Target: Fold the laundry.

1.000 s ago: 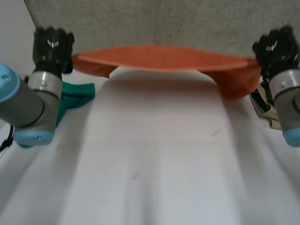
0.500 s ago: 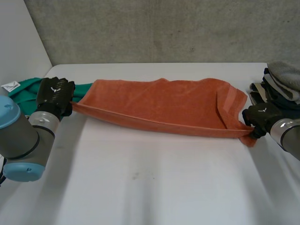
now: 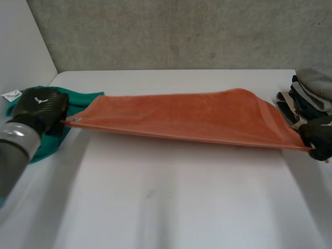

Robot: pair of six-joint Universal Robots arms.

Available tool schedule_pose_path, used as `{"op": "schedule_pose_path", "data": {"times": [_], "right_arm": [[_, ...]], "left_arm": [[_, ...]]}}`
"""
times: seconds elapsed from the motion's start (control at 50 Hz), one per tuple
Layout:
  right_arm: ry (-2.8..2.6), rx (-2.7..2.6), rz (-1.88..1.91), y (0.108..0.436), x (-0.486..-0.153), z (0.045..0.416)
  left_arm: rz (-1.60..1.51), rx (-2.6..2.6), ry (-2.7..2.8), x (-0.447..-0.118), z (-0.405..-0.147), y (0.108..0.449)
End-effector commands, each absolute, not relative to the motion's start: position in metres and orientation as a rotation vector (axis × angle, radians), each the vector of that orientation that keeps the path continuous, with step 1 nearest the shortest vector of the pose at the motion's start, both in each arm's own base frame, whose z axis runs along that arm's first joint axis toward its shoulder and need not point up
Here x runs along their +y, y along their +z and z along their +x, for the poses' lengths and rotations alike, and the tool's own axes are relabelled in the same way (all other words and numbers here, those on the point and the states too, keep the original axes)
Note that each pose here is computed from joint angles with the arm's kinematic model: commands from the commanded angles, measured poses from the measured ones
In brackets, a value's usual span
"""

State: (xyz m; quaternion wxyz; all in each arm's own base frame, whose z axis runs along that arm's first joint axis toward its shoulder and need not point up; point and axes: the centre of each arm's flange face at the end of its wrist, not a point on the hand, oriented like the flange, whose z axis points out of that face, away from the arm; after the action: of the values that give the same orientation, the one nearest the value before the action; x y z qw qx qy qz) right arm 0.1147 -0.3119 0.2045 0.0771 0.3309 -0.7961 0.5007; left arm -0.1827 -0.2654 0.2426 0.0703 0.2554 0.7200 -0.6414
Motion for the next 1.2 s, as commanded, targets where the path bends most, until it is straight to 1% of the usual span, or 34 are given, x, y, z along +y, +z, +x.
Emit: {"op": "schedule_pose_path", "data": {"times": [0.02,0.08,0.14,0.2,0.22,0.24,0.28,0.32,0.38,0.44,0.48,0.5,0.54,0.56,0.58,0.64,0.7,0.78,0.84,0.88,0.94,1.02,1.06,1.12,1.2], "right_arm": [[1.333,-2.198,1.161,0.261,-0.262,0.101],[1.294,-2.145,1.222,0.263,-0.252,0.101],[1.242,-2.152,1.280,0.251,-0.247,0.103],[1.213,-2.172,1.313,0.237,-0.251,0.107],[1.207,-2.172,1.330,0.232,-0.254,0.110],[1.198,-2.157,1.365,0.223,-0.260,0.117],[1.190,-2.138,1.377,0.214,-0.269,0.123],[1.191,-2.105,1.350,0.201,-0.286,0.131],[1.222,-2.050,1.296,0.195,-0.305,0.137],[1.284,-1.951,1.246,0.181,-0.334,0.146],[1.328,-1.910,1.240,0.177,-0.345,0.153],[1.387,-1.861,1.237,0.175,-0.355,0.162],[1.432,-1.815,1.228,0.173,-0.364,0.168],[1.456,-1.792,1.218,0.172,-0.369,0.171],[1.502,-1.743,1.195,0.173,-0.379,0.176],[1.557,-1.678,1.159,0.173,-0.393,0.180],[1.608,-1.626,1.140,0.171,-0.405,0.187],[1.642,-1.596,1.135,0.165,-0.416,0.194],[1.671,-1.564,1.107,0.161,-0.426,0.196],[1.683,-1.550,1.076,0.159,-0.429,0.197],[1.688,-1.566,1.052,0.156,-0.427,0.199],[1.698,-1.634,1.008,0.156,-0.417,0.198],[1.724,-1.681,0.974,0.163,-0.407,0.195],[1.756,-1.737,0.945,0.175,-0.391,0.192],[1.726,-1.853,0.971,0.175,-0.370,0.183]], "left_arm": [[0.921,2.177,-1.758,-0.219,-0.171,0.269],[0.989,2.161,-1.696,-0.210,-0.170,0.263],[1.033,2.172,-1.648,-0.209,-0.171,0.253],[1.056,2.218,-1.593,-0.216,-0.172,0.238],[1.075,2.250,-1.553,-0.223,-0.174,0.227],[1.082,2.264,-1.536,-0.227,-0.175,0.221],[1.090,2.274,-1.522,-0.237,-0.177,0.213],[1.083,2.267,-1.547,-0.256,-0.183,0.204],[1.083,2.243,-1.573,-0.274,-0.189,0.195],[1.087,2.188,-1.663,-0.303,-0.208,0.188],[1.060,2.163,-1.711,-0.316,-0.215,0.187],[1.044,2.151,-1.731,-0.322,-0.218,0.187],[0.998,2.129,-1.764,-0.334,-0.220,0.186],[0.952,2.103,-1.795,-0.346,-0.221,0.187],[0.930,2.091,-1.807,-0.352,-0.221,0.186],[0.877,2.033,-1.863,-0.371,-0.226,0.186],[0.879,1.993,-1.911,-0.380,-0.237,0.182],[0.865,1.946,-1.964,-0.390,-0.244,0.179],[0.854,1.920,-2.001,-0.393,-0.248,0.178],[0.864,1.896,-2.034,-0.391,-0.255,0.176],[0.884,1.874,-2.068,-0.384,-0.266,0.177],[0.910,1.906,-2.042,-0.372,-0.269,0.170],[0.917,1.923,-2.026,-0.367,-0.267,0.167],[0.914,1.928,-2.018,-0.357,-0.262,0.175],[0.929,1.950,-2.005,-0.337,-0.255,0.182]]}}
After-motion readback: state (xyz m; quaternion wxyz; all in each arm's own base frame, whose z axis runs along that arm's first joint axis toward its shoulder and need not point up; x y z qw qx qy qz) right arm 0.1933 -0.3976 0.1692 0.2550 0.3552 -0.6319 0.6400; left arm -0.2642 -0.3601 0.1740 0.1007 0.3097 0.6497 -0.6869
